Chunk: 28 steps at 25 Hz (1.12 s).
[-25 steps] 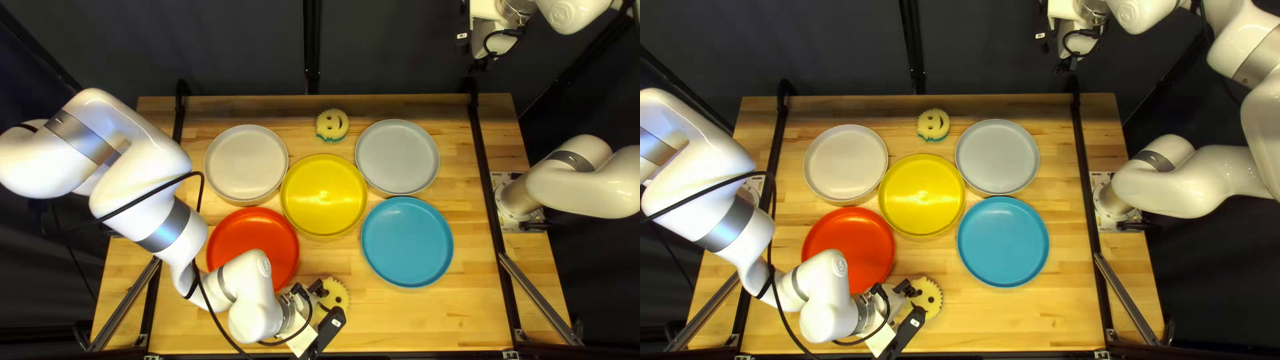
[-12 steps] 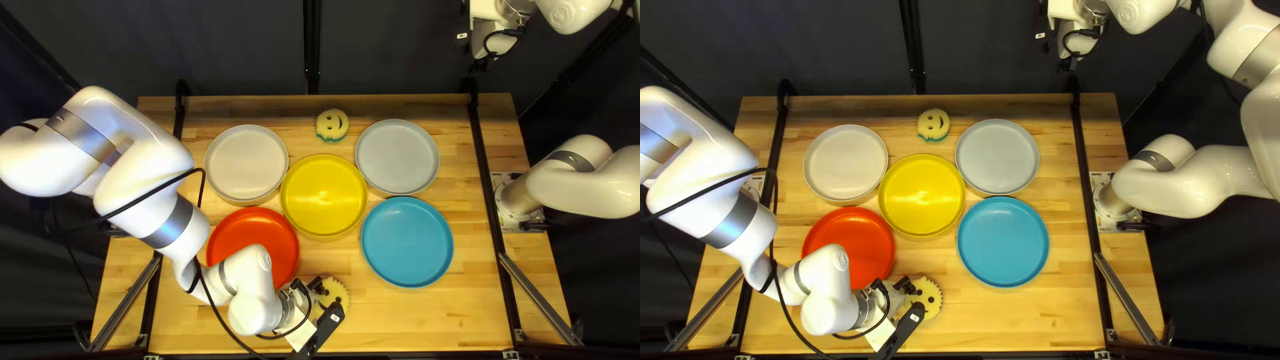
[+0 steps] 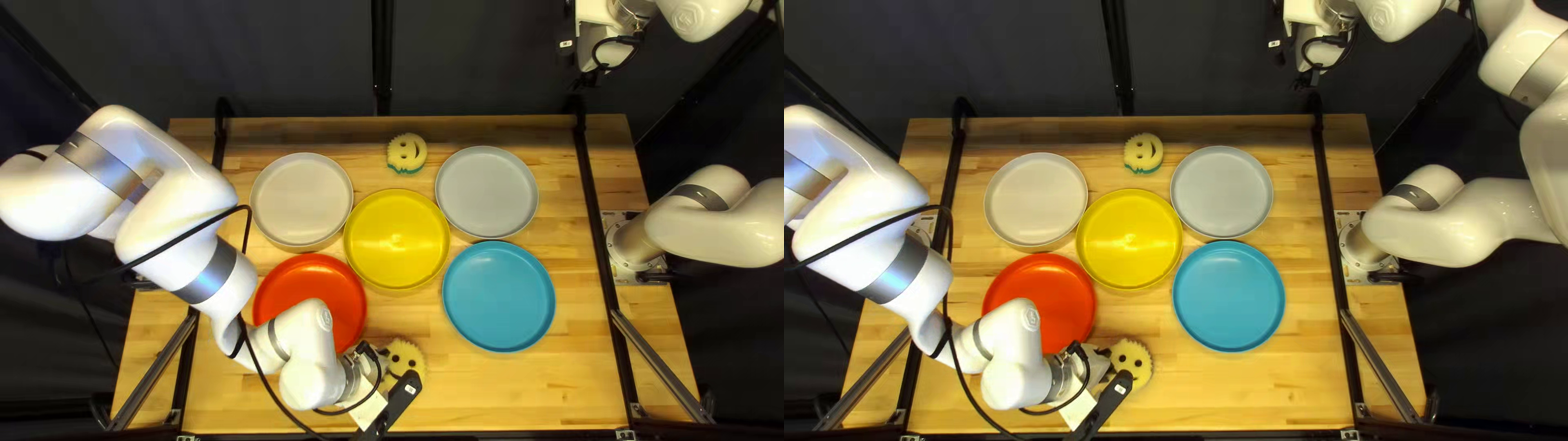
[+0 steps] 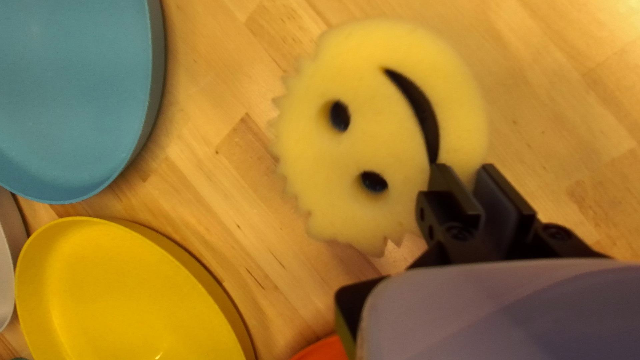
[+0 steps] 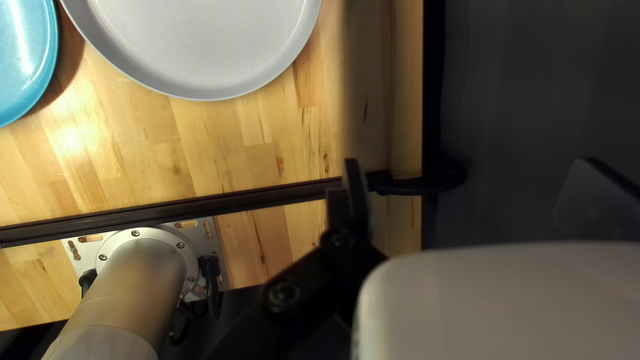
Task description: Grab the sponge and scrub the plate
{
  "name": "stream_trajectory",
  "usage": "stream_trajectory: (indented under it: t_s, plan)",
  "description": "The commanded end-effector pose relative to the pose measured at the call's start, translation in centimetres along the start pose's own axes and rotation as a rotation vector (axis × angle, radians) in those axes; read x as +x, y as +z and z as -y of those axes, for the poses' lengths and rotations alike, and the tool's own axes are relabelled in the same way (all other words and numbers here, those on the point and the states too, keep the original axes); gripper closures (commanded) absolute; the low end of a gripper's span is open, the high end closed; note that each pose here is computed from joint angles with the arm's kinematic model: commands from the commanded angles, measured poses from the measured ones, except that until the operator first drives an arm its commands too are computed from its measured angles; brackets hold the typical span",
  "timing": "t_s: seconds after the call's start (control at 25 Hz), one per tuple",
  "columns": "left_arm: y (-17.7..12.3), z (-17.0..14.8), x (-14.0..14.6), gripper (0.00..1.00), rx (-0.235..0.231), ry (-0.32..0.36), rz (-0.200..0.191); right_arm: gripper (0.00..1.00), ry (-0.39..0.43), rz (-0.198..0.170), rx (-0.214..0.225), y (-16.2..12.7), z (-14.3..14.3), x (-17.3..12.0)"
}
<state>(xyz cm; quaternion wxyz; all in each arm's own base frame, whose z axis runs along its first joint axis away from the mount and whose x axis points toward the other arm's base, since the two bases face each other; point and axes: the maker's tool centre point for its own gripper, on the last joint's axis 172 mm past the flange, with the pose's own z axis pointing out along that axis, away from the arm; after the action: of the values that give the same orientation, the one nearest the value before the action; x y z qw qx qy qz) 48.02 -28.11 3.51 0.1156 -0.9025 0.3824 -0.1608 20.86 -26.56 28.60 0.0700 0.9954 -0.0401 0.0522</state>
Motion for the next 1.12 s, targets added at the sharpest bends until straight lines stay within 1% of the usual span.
stream_trajectory:
  t_s: [0.04, 0.24, 0.44, 0.52, 0.72, 0.88, 1.0, 1.12]
  plan:
    - [-0.3, -0.2, -0.1, 1.00, 0.004, 0.001, -0.004, 0.00, 0.000, 0.000, 0.000, 0.0, 0.0, 0.0]
    - [-2.0, 0.3, -0.2, 1.00, 0.001, -0.007, 0.018, 0.00, 0.000, 0.000, 0.000, 0.0, 0.0, 0.0]
    - [-3.4, 1.1, -1.1, 1.00, -0.035, -0.001, 0.043, 0.00, 0.000, 0.000, 0.000, 0.0, 0.0, 0.0]
    - [-4.3, 1.2, -2.0, 1.00, -0.049, -0.005, 0.059, 0.00, 0.000, 0.000, 0.000, 0.0, 0.0, 0.0]
    - [-6.9, 1.4, -3.9, 1.00, -0.063, -0.026, 0.097, 0.00, 0.000, 0.000, 0.000, 0.0, 0.0, 0.0]
    - [-10.4, 1.4, -6.2, 1.00, -0.068, -0.054, 0.141, 0.00, 0.000, 0.000, 0.000, 0.0, 0.0, 0.0]
    - [-11.4, 0.9, -7.9, 1.00, -0.079, -0.074, 0.168, 0.00, 0.000, 0.000, 0.000, 0.0, 0.0, 0.0]
    - [-11.3, -0.2, -9.4, 1.00, -0.099, -0.089, 0.184, 0.00, 0.000, 0.000, 0.000, 0.0, 0.0, 0.0]
